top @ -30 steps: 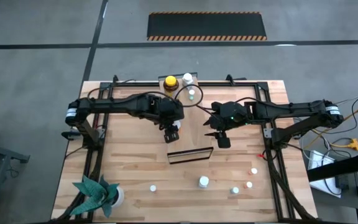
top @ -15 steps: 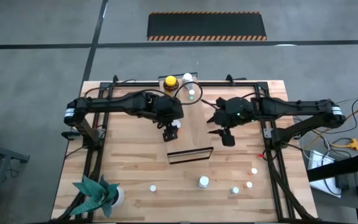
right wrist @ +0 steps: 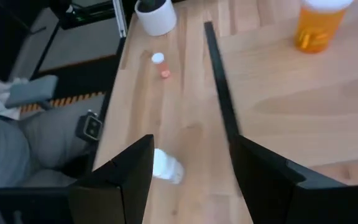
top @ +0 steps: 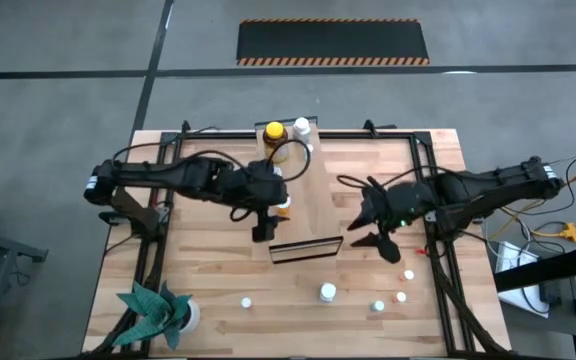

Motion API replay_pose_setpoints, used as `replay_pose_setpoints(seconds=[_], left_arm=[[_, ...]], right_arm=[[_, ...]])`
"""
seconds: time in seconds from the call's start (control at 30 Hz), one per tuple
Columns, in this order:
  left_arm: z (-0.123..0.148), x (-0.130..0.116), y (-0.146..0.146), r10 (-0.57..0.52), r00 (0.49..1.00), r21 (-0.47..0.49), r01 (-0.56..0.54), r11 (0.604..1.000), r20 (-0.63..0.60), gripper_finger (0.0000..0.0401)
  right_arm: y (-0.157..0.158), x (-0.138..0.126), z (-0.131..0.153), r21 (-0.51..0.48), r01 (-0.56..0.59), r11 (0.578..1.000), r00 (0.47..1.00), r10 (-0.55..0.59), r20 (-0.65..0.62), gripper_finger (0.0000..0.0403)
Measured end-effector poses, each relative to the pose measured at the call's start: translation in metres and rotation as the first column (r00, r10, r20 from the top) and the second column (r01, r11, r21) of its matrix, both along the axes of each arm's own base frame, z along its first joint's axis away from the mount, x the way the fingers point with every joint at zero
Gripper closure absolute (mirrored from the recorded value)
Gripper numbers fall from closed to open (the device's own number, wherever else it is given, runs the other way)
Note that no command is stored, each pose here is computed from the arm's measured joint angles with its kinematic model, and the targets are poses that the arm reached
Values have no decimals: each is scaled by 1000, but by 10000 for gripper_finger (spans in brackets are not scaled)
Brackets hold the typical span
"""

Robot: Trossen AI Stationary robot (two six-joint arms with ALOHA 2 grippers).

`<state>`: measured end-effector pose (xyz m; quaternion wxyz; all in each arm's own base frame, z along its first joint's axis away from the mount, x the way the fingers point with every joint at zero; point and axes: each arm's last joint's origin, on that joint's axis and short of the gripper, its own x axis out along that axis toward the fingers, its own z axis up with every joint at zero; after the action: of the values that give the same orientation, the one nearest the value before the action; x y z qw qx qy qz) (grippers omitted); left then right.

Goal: Pick and place medicine bottles onto shelf by color
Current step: Put the white pill bottle on the shelf

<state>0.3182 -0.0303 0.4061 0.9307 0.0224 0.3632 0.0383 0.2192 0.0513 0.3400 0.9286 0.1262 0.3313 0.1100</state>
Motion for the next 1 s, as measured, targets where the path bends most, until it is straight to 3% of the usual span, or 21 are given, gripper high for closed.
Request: replay_pose_setpoints(seconds=[0.1,0.33,0.57,0.9,1.0], left_arm=[[2,-1,-13,-41,999,0,41,999,24,138],[-6,3,-45,-144,986,43,141,989,89,138],[-29,6,-76,-211,966,48,206,977,150,138],[-34,1,-97,-193,957,98,176,980,215,138],[-32,-1,-99,-195,956,103,175,979,220,138]], right_arm=[[17,-2,-6,33,8,999,1000,-8,-18,202],[67,5,-15,48,-100,994,995,99,16,202],[112,11,-35,-170,-249,953,962,264,70,202],[148,56,-89,-98,-168,981,985,165,-42,202],[156,66,-102,-68,-193,979,978,186,-100,202]])
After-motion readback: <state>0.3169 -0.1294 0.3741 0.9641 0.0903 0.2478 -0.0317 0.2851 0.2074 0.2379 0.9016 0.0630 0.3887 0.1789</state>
